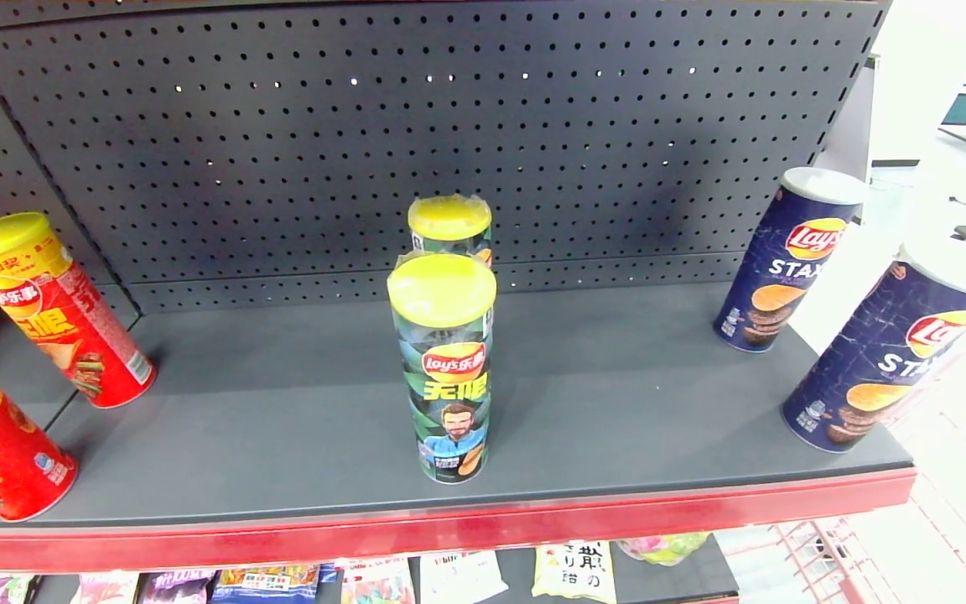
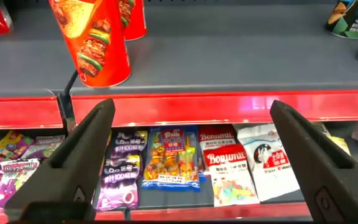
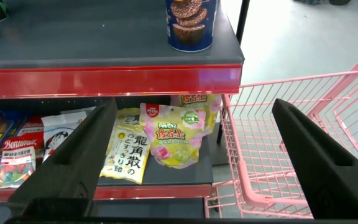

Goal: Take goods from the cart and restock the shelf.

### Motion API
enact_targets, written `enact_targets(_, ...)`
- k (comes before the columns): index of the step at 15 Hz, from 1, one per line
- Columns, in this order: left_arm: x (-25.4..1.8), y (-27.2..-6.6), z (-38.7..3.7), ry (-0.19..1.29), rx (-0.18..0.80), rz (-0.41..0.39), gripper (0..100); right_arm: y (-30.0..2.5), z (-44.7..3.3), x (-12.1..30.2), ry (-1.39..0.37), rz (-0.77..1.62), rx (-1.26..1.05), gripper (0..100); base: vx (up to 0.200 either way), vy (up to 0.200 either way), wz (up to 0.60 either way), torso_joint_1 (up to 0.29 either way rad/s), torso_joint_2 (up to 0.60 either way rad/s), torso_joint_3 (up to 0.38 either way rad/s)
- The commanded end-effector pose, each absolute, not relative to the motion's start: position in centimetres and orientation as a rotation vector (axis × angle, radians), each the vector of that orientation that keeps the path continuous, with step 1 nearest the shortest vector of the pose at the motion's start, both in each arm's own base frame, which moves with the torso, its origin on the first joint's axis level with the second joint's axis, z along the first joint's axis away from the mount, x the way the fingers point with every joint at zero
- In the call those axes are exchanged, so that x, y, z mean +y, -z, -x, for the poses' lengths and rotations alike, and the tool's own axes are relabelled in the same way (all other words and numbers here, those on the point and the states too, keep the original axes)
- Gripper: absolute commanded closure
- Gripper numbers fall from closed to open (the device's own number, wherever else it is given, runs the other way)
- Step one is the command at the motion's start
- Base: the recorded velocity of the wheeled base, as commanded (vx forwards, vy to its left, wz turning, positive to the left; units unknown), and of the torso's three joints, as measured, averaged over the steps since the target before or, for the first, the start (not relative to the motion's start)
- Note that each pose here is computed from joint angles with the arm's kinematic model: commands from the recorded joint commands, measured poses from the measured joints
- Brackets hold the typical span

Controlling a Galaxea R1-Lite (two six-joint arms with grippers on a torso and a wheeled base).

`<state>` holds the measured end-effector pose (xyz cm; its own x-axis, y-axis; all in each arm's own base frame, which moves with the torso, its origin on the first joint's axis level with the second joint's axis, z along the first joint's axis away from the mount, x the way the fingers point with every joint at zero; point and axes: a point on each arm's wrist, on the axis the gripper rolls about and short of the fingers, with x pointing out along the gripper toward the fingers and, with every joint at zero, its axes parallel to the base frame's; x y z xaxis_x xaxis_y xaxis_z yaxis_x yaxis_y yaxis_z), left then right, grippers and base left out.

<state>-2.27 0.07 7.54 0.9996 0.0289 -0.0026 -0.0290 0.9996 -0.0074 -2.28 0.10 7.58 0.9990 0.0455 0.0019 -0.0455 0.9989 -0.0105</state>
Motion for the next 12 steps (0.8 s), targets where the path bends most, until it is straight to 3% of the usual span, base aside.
enact_targets(1,0.07,-7.53,2.28,-0.028,0.001,0.008,0,-7.58,2.27,0.10,-0.046,0.009,-0.002,0,0.000,0.000,0.00,0.000,0.00,0.000)
enact_targets(12,0.07,-7.53,2.28,-0.028,0.001,0.008,0,-7.58,2.27,0.09,-0.043,0.006,-0.002,0,0.000,0.000,0.00,0.000,0.00,0.000)
